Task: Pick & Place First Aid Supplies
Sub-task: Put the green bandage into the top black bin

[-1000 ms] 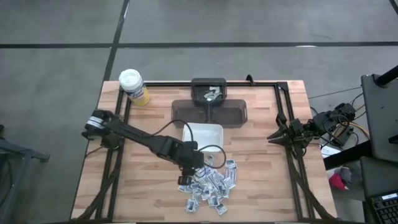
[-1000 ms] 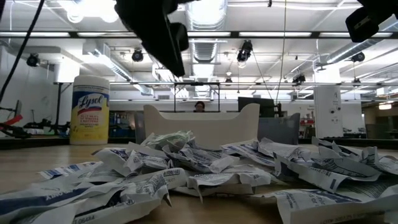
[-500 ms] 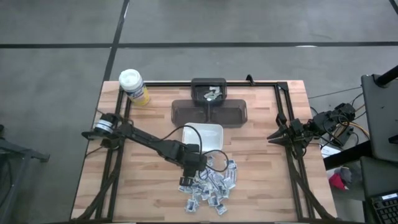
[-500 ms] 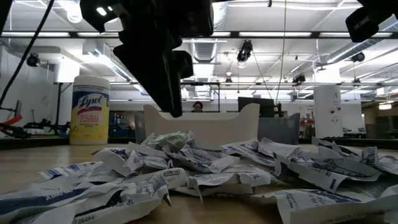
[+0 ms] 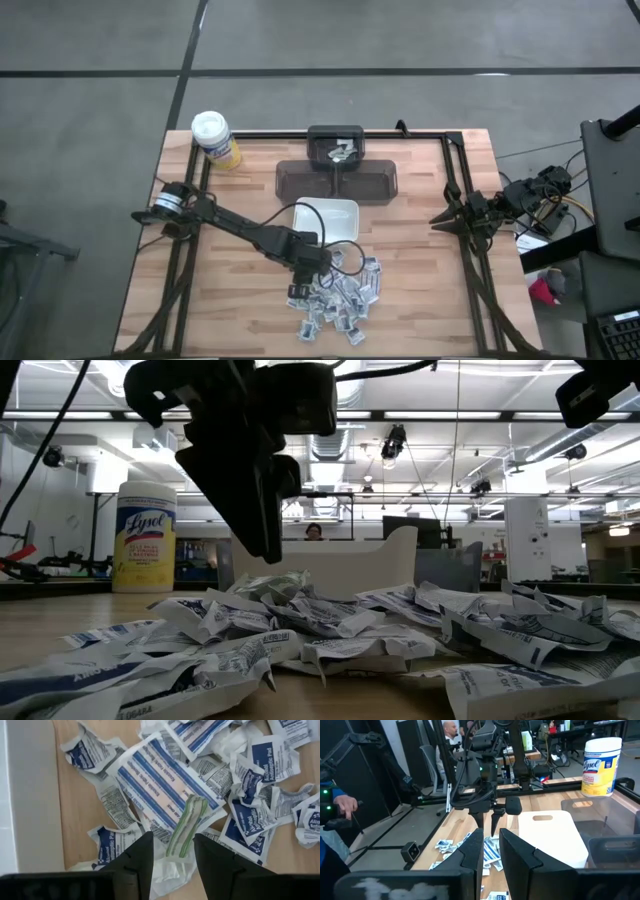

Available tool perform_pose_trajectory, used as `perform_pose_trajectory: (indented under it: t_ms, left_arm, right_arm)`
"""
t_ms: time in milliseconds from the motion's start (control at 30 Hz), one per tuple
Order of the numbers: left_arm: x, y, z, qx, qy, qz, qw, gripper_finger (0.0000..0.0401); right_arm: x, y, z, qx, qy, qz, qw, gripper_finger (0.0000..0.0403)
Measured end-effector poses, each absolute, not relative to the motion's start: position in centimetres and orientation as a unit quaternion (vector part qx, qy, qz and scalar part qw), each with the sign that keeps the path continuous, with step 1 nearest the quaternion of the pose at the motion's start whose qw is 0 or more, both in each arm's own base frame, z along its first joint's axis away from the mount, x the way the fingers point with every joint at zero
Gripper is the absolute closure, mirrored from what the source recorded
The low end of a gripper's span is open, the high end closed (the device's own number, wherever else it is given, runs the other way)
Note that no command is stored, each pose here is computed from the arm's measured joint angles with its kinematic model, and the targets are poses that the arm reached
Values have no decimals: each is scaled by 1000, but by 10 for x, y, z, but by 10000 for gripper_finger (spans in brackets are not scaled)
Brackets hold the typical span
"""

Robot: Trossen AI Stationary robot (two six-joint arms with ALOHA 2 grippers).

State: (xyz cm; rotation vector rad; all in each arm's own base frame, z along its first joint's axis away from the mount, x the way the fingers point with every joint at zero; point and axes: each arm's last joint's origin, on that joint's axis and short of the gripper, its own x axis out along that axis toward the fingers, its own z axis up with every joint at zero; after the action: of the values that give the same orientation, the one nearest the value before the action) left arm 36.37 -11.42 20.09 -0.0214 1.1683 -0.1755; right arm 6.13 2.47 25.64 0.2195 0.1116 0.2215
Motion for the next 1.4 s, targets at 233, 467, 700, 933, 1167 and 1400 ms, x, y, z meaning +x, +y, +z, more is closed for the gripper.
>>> perform_pose_trajectory:
  t_ms: [233,467,700,933,1167,1400]
  left_arm:
    - [362,-114,192,-32,545,-73,835,266]
    - [363,-116,192,-51,539,-70,838,266]
    - [364,-117,192,-54,535,-76,840,266]
    - [365,-118,187,-59,541,-77,835,266]
    - [366,-119,180,-77,553,-81,826,266]
    - [367,-120,181,-86,548,-77,828,266]
  right_arm:
    - [61,25,256,109,56,110,986,344]
    - [61,25,256,109,56,110,986,344]
    - [61,25,256,109,56,110,986,344]
    - [61,25,256,109,55,110,986,344]
    - [61,25,256,118,56,110,985,344]
    - [61,25,256,125,57,110,984,344]
